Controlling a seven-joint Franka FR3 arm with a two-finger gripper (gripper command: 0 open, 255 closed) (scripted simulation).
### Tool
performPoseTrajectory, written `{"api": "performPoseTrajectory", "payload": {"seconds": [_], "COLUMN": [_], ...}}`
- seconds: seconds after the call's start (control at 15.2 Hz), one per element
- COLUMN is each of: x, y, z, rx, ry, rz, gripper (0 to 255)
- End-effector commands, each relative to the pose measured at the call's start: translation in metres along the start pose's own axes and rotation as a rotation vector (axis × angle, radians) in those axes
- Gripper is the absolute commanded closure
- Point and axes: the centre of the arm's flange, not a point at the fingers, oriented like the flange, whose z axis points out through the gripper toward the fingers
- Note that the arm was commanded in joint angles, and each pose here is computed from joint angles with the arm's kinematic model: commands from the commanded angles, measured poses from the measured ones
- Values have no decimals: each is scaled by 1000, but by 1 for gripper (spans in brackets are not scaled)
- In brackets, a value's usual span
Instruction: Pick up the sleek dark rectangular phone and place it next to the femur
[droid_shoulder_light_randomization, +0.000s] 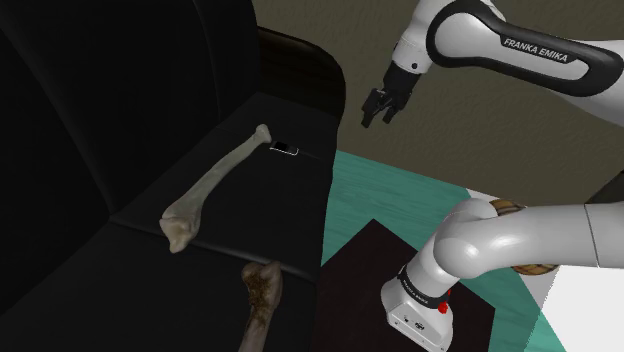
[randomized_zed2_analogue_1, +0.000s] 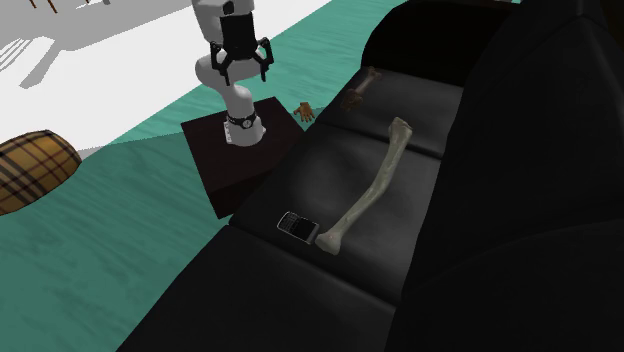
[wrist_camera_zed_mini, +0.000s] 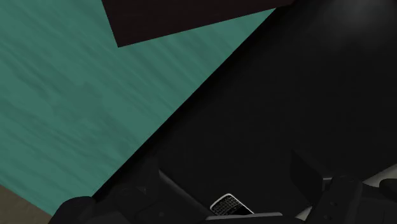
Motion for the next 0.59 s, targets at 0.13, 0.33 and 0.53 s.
{"api": "performPoseTrajectory", "payload": {"seconds": [0.13, 0.33, 0.53], "x": [20, 51, 81], "y": [4, 8, 11], "z": [18, 45, 73], "rx": [7, 18, 29], "ry": [-8, -20, -32], "rz": [-36, -90, -144], "gripper": [0, 0, 0]}}
